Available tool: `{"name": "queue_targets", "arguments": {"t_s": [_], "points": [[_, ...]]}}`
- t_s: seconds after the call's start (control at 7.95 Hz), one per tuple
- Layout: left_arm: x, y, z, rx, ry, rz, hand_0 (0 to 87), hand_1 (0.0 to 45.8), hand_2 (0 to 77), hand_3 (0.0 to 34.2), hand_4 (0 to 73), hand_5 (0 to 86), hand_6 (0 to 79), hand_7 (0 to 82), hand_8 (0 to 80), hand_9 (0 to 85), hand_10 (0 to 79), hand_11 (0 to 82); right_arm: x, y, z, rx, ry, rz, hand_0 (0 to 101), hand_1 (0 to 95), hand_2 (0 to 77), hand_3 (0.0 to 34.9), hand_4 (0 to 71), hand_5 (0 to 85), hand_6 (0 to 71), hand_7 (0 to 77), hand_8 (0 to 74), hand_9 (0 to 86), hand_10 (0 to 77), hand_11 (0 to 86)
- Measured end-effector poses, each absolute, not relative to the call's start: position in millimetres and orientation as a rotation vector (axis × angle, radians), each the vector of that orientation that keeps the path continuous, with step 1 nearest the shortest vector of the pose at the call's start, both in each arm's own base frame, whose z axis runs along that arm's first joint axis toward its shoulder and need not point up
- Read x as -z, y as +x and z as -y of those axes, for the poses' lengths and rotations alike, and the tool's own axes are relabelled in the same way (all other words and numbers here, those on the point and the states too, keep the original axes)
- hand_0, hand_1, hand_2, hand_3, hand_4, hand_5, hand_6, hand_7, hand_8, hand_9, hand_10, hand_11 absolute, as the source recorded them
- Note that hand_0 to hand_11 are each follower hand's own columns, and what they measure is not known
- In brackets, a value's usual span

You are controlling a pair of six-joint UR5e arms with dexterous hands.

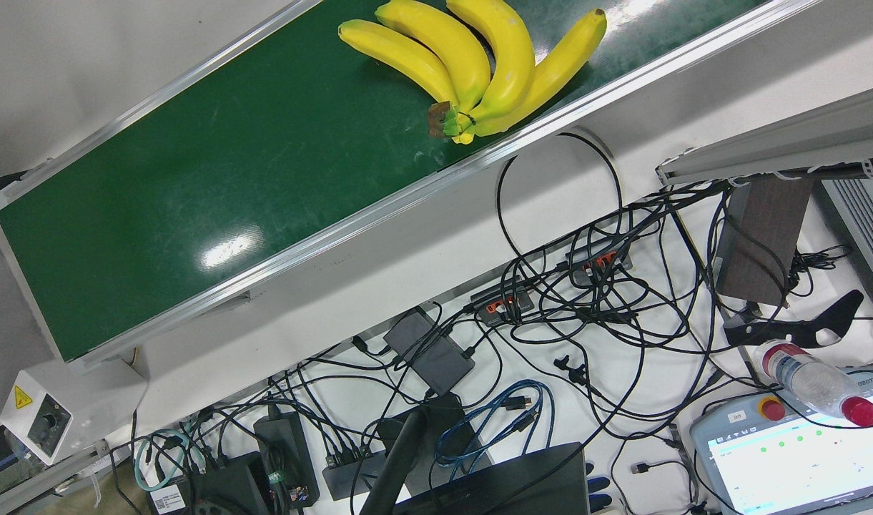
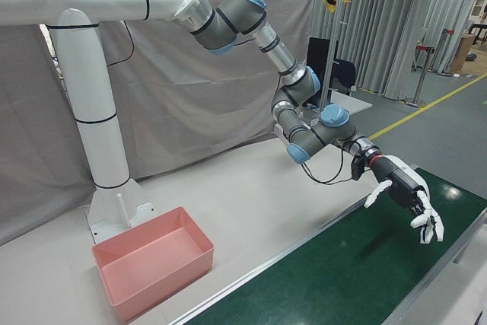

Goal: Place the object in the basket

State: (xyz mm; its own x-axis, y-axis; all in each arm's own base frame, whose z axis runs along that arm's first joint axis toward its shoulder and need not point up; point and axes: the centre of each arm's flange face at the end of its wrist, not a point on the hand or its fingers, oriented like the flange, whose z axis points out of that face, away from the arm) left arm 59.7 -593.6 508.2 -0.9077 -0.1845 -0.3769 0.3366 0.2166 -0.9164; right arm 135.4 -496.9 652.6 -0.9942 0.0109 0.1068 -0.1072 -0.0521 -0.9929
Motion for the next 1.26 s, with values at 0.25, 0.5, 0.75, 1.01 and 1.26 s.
{"name": "queue_targets", "arguments": {"t_s": [0.25,0.5,0.75,1.01,1.26], "points": [[-508.8,59.9,593.2,1.737,0.138,-2.089,61.8,21.8,10.4,0.0,30.0,32.7,9.3,19.6,18.0,24.5,15.8,25.6,-652.7,135.6,496.7,-2.219,0.108,2.105,0,0.0,0.5,0.0,0.0,0.0,0.0,0.5,0.0,0.0,0.0,0.0],[-509.4,60.3,592.4,1.736,0.137,-2.087,61.9,19.6,10.4,0.0,27.8,30.0,7.6,17.4,16.4,19.6,10.9,18.0,-652.7,135.8,496.7,-2.219,0.108,2.105,0,0.0,0.5,0.0,0.0,0.0,0.0,0.5,0.0,0.0,0.0,0.0],[-510.0,61.0,592.2,1.736,0.135,-2.085,61.8,20.7,7.1,0.0,26.7,27.8,7.6,15.3,16.4,19.1,9.3,16.4,-652.8,135.8,496.6,-2.219,0.108,2.105,0,0.0,0.5,0.0,0.0,0.0,0.0,0.5,0.0,0.0,0.0,0.0],[-510.0,60.6,592.2,1.736,0.136,-2.085,60.9,20.7,7.1,0.0,26.7,27.8,6.5,15.3,16.4,19.6,9.8,16.4,-652.7,135.8,496.6,-2.219,0.108,2.105,0,0.0,0.5,0.0,0.0,0.0,0.0,0.5,0.0,0.0,0.0,0.0],[-510.1,60.4,592.2,1.737,0.136,-2.085,60.4,20.7,7.1,0.0,26.7,27.3,6.5,15.3,16.4,19.6,9.8,16.4,-652.7,135.6,496.7,-2.219,0.108,2.105,0,0.0,0.5,0.0,0.0,0.0,0.0,0.5,0.0,0.0,0.0,0.0]]}}
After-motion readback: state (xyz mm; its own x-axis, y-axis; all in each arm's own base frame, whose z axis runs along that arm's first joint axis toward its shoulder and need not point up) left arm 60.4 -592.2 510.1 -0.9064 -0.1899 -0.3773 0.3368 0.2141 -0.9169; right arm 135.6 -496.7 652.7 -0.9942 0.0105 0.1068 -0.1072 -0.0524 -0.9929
